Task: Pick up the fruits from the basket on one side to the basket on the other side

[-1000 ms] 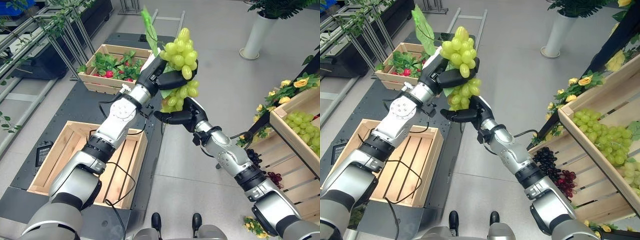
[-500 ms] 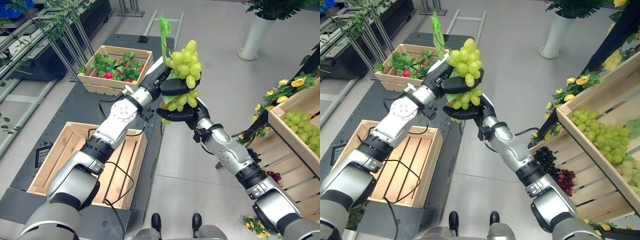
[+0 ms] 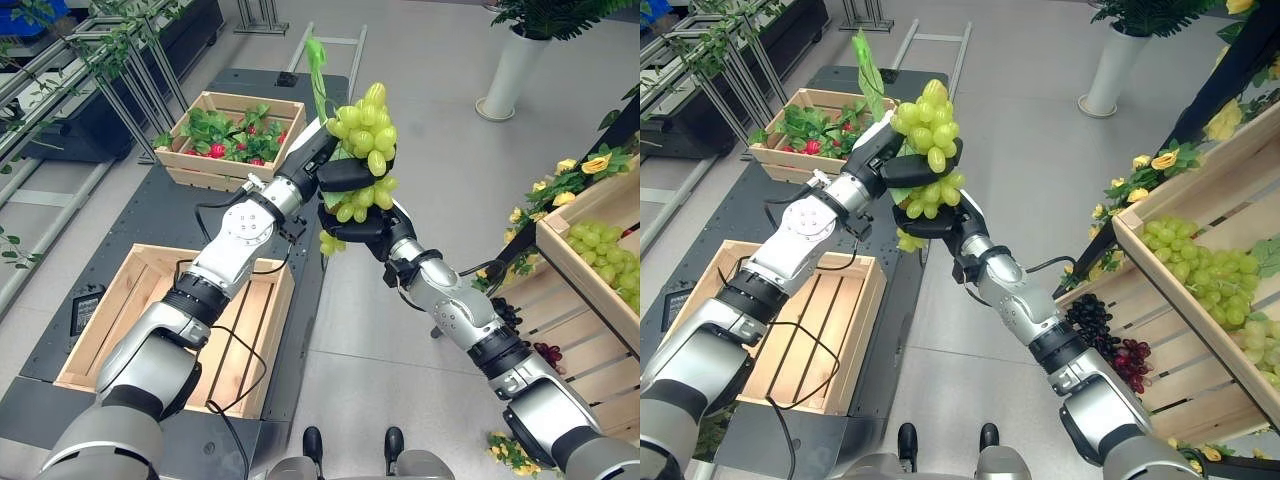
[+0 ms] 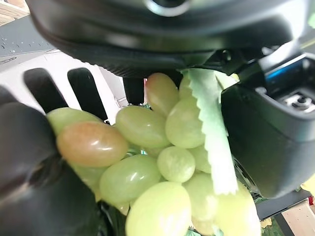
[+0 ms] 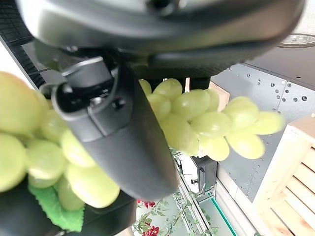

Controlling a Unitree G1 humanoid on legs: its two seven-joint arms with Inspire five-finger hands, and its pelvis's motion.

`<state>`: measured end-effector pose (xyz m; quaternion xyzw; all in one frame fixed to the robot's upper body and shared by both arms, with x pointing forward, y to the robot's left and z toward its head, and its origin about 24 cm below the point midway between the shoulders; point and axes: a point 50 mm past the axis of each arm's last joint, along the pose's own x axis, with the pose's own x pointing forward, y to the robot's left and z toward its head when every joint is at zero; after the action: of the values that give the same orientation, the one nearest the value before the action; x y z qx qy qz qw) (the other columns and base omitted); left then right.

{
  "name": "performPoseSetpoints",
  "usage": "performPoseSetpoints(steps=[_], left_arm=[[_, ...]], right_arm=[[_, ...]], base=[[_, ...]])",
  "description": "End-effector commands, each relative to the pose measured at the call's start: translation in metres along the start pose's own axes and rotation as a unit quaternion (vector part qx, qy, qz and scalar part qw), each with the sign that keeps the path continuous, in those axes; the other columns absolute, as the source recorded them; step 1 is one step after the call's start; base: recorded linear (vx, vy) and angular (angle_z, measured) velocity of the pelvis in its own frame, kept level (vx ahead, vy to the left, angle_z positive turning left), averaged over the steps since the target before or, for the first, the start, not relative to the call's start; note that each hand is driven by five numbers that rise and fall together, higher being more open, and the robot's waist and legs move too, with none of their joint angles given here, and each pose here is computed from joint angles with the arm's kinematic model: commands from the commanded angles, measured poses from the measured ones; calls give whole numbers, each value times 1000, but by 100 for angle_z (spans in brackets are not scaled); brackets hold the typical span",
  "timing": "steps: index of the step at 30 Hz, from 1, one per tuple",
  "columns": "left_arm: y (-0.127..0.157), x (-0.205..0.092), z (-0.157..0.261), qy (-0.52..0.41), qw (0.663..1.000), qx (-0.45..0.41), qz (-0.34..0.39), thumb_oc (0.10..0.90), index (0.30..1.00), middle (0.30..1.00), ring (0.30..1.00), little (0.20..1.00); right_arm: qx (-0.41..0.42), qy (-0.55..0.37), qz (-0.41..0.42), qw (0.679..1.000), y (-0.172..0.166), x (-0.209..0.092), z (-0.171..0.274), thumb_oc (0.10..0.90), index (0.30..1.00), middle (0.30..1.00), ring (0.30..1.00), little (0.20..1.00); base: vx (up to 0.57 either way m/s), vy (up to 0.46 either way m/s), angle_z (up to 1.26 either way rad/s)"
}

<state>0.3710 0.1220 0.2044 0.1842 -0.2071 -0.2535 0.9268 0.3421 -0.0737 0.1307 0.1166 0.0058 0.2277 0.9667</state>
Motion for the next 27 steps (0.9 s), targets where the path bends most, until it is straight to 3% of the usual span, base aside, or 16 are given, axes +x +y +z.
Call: performPoseSetpoints(steps=[1, 2, 3, 5, 6, 27], left_arm=[[10, 0, -17, 16, 998, -8, 56, 458, 387, 387, 387, 387], [10, 0, -18, 19, 998, -9, 57, 571, 556, 556, 556, 556], [10, -1, -19, 20, 998, -10, 58, 635, 653, 653, 653, 653], [10, -2, -22, 27, 998, -10, 61, 664, 695, 695, 695, 695], [12, -3, -25, 36, 997, -10, 74, 800, 900, 900, 900, 900], [32, -30, -63, 135, 973, 8, 189, 800, 900, 900, 900, 900]], right_arm=[[51, -173, 28, 983, 24, 17, 63, 400, 300, 300, 300, 300], [51, -174, 28, 983, 24, 17, 63, 400, 300, 300, 300, 300], [52, -174, 27, 983, 24, 17, 64, 400, 300, 300, 300, 300], [53, -174, 26, 983, 25, 17, 63, 400, 300, 300, 300, 300], [55, -174, 25, 983, 25, 17, 63, 400, 300, 300, 300, 300], [69, -163, 5, 984, 9, 12, 50, 400, 300, 300, 300, 300]], base=[[0, 0, 0], [0, 0, 0], [0, 0, 0], [0, 0, 0], [0, 0, 0], [0, 0, 0]])
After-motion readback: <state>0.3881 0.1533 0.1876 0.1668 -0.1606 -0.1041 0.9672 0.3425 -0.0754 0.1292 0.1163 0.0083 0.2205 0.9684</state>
